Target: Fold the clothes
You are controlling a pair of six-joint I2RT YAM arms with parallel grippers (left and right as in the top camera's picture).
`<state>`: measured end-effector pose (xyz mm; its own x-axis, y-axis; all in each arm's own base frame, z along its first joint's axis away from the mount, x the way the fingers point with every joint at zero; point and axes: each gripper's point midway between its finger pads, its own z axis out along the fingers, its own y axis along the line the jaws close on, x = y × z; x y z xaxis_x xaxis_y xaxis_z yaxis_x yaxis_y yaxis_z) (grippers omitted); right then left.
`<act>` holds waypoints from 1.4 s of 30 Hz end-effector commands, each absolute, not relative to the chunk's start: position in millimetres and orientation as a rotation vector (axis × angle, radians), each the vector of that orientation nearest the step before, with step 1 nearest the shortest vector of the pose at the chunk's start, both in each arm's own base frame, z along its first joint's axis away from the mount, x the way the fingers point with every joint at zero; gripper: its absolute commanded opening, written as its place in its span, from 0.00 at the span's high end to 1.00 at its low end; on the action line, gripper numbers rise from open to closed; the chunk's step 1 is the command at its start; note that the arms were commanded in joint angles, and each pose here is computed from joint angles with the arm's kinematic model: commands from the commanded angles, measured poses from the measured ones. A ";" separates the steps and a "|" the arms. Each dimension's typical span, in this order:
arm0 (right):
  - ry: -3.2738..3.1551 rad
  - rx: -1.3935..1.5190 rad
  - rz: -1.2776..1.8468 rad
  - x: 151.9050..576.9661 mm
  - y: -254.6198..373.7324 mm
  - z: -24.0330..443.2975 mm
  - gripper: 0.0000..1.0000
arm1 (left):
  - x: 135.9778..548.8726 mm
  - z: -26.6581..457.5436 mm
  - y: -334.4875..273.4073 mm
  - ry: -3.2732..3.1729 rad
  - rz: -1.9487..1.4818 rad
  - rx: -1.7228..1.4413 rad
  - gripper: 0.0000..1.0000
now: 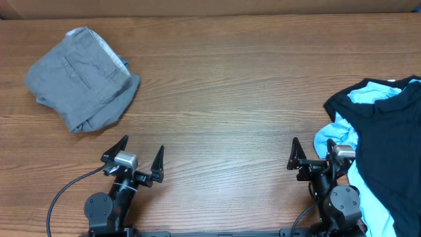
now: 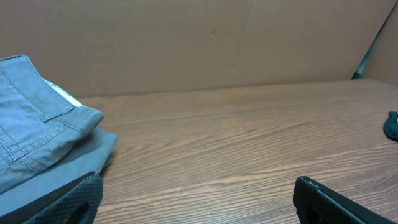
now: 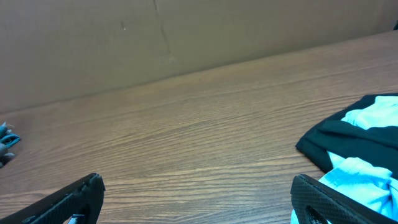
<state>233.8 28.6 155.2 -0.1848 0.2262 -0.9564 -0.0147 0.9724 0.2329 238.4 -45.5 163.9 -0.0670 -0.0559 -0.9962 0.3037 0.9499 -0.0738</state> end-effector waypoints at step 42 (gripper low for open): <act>1.526 -0.129 0.586 197.9 87.1 271.2 0.00 | 191.9 292.0 -90.6 1.420 -0.646 0.292 0.00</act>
